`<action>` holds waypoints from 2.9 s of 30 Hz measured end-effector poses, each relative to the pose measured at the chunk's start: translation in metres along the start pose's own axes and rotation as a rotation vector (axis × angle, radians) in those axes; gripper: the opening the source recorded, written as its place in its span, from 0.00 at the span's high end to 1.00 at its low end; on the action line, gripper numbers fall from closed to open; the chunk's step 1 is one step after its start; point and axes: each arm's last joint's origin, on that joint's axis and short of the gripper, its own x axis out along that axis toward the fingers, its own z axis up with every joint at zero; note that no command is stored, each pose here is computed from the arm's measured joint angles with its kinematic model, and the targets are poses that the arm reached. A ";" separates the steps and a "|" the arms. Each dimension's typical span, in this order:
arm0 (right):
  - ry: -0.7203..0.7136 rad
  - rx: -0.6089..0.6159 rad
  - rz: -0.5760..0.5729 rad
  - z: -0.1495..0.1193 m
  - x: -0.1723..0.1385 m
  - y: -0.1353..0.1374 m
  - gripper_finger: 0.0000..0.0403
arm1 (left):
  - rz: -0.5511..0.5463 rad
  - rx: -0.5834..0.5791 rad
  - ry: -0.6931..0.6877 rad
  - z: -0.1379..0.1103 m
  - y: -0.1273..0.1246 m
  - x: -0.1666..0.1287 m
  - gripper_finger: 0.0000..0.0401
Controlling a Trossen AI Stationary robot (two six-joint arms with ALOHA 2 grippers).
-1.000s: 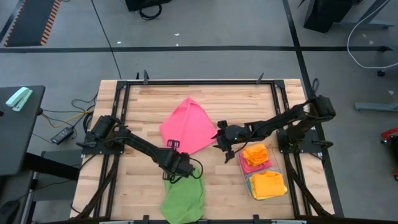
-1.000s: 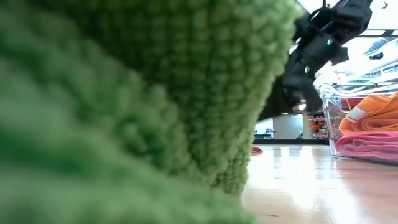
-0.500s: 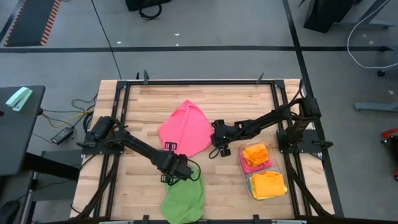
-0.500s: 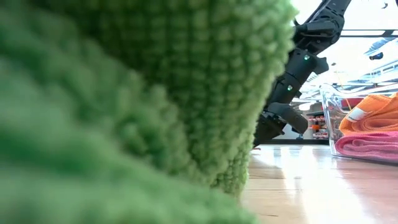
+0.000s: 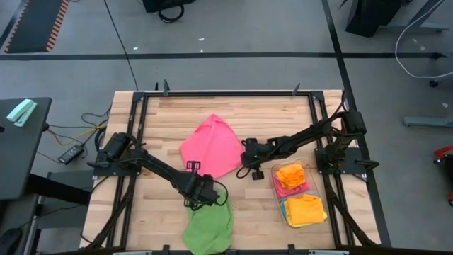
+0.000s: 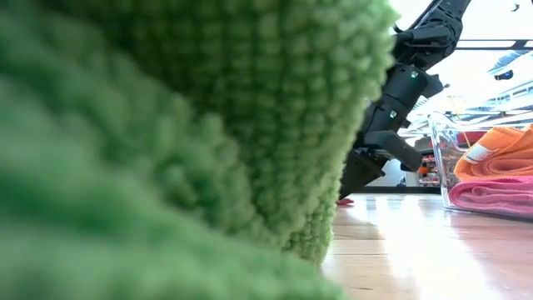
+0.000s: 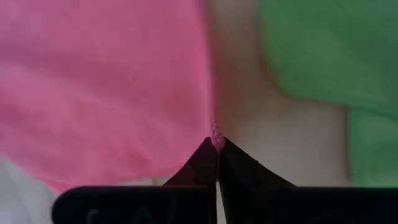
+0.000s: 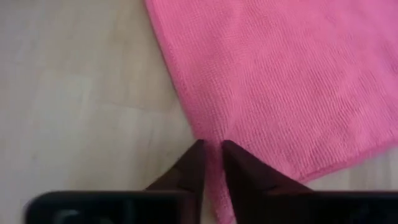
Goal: Fold microfiber towels
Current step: Fold the pink towel
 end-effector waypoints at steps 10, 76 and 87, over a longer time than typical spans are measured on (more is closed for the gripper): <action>-0.021 -0.055 0.066 0.026 -0.035 0.013 0.99 | 0.090 0.001 -0.103 0.000 0.008 -0.030 0.98; -0.027 -0.138 -0.112 0.079 -0.215 -0.104 0.99 | -0.068 -0.121 -0.364 -0.066 0.222 -0.118 0.96; 0.139 -0.108 -0.161 0.066 -0.122 -0.157 0.99 | -0.070 -0.229 -0.264 -0.071 0.220 -0.029 0.93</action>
